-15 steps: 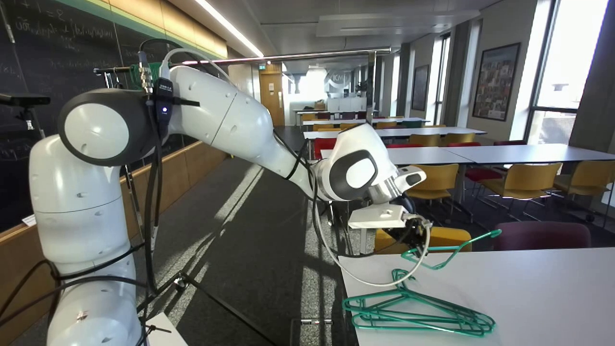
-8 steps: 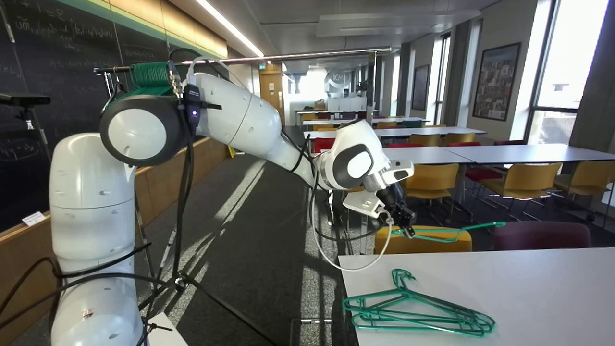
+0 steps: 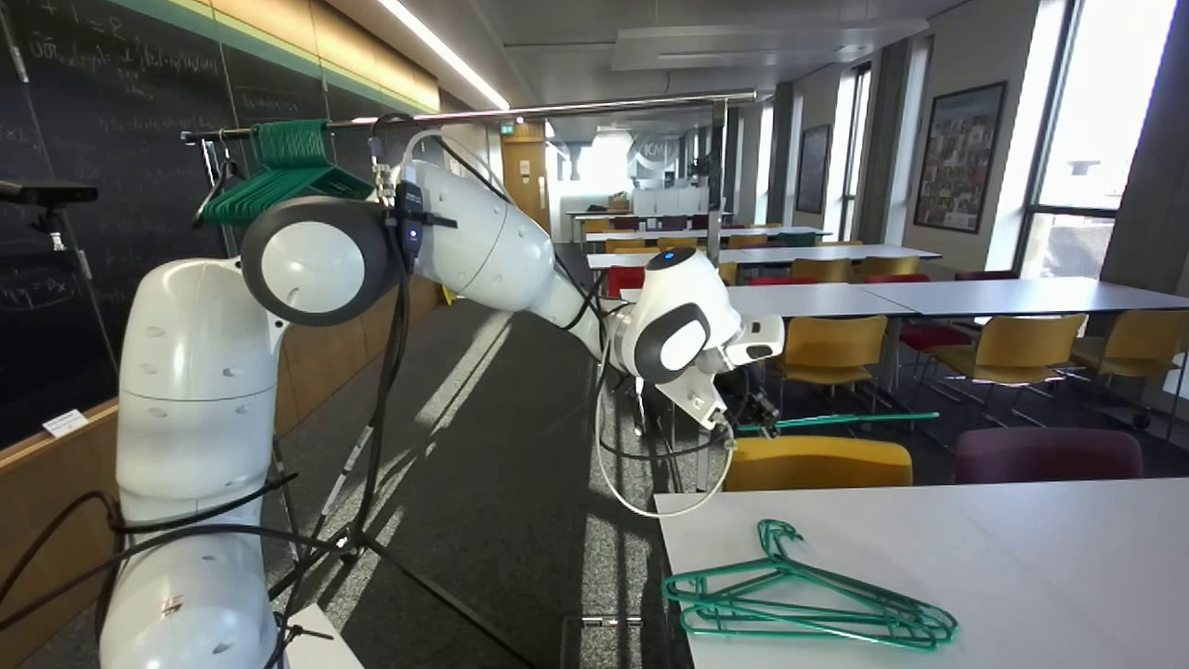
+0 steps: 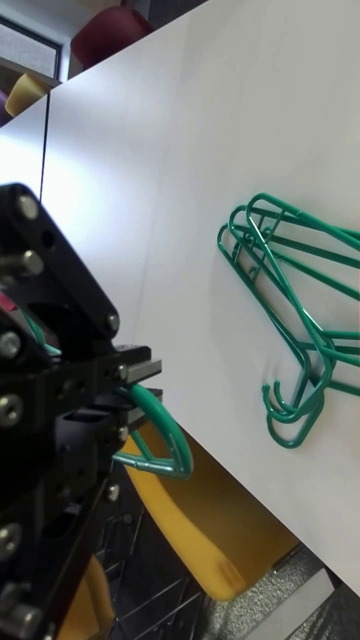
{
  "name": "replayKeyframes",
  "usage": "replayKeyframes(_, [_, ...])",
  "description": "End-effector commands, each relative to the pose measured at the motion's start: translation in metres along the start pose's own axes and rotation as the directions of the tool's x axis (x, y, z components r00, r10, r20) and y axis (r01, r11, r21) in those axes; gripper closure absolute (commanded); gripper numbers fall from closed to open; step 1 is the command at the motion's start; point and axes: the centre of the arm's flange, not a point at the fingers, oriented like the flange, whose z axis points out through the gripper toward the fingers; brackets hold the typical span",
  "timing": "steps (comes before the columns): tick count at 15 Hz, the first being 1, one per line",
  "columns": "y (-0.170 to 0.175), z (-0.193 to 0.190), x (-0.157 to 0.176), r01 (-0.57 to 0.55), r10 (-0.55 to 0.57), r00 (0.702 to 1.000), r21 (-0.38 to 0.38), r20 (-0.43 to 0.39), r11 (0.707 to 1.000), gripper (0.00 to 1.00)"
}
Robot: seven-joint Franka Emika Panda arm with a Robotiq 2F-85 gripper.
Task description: Unhang the hanger on the right
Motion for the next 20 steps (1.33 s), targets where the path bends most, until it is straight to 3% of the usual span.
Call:
replayKeyframes(1, [0.017,0.005,-0.01,-0.012,0.014,0.998,0.039,-0.059,0.999,0.97])
replayKeyframes(5, [0.025,0.018,-0.028,-0.094,0.097,0.995,0.116,-0.021,0.989,0.97])
replayKeyframes(8, [0.025,0.027,-0.04,-0.11,0.101,0.993,0.173,0.059,0.979,0.97])
replayKeyframes(15, [0.053,0.047,-0.063,-0.042,0.019,0.987,0.139,0.161,0.989,0.97])
replayKeyframes(16, [0.043,0.053,-0.062,-0.076,0.055,0.987,0.137,0.152,0.988,0.89])
replayKeyframes(20, [0.047,0.055,-0.064,-0.07,0.048,0.986,0.133,0.162,0.989,0.89])
